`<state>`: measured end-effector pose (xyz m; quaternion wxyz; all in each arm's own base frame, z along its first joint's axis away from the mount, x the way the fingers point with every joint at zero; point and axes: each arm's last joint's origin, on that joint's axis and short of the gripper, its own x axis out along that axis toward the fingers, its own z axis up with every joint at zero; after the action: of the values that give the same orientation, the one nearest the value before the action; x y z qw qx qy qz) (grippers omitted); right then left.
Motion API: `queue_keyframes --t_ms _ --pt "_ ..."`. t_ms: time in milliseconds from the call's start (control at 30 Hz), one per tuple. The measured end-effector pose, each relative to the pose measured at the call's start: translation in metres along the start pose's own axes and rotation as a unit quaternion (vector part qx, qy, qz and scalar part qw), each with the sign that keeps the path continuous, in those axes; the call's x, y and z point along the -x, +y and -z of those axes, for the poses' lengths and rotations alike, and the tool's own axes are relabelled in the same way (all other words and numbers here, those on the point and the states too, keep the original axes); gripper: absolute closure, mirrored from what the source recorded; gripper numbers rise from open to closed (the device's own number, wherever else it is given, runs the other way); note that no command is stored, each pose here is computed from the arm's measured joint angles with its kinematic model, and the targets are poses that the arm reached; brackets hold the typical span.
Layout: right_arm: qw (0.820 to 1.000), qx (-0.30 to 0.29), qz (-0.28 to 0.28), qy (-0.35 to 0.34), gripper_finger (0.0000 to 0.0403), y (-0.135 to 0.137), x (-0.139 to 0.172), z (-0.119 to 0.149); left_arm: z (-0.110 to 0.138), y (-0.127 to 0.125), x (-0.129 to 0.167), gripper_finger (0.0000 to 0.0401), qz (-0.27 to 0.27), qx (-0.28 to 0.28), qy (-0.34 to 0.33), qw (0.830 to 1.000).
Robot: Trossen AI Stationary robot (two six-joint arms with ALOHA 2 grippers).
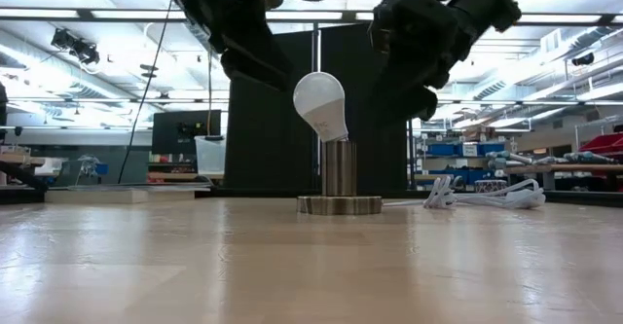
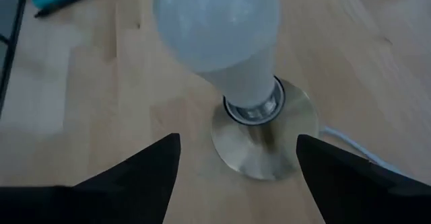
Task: Screw lightbulb
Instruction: Insert the lightbulb into the desk lamp
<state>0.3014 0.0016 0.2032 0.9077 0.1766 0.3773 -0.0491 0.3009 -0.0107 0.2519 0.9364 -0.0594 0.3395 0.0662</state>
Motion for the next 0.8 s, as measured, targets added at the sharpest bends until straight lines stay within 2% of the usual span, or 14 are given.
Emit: queue_keyframes --t_ms 200,367,633,800 --pt "0.999 -0.026 0.027 -0.022 0.0096 -0.006 -0.013 0.013 -0.012 0.007 0.004 0.0139 0.016 0.027 -0.007 0.999" --pt "0.998 -0.041 0.036 -0.038 0.0096 -0.011 -0.019 0.023 -0.012 0.009 0.004 0.011 0.022 0.039 0.0 0.999" --pt "0.999 -0.028 0.025 -0.03 0.0096 -0.003 -0.029 0.032 -0.012 0.008 0.004 0.0054 0.037 0.028 0.005 0.999" --pt "0.998 -0.024 0.029 -0.055 0.0096 0.005 -0.045 0.037 -0.012 0.008 0.004 0.0044 0.031 0.024 0.0 0.999"
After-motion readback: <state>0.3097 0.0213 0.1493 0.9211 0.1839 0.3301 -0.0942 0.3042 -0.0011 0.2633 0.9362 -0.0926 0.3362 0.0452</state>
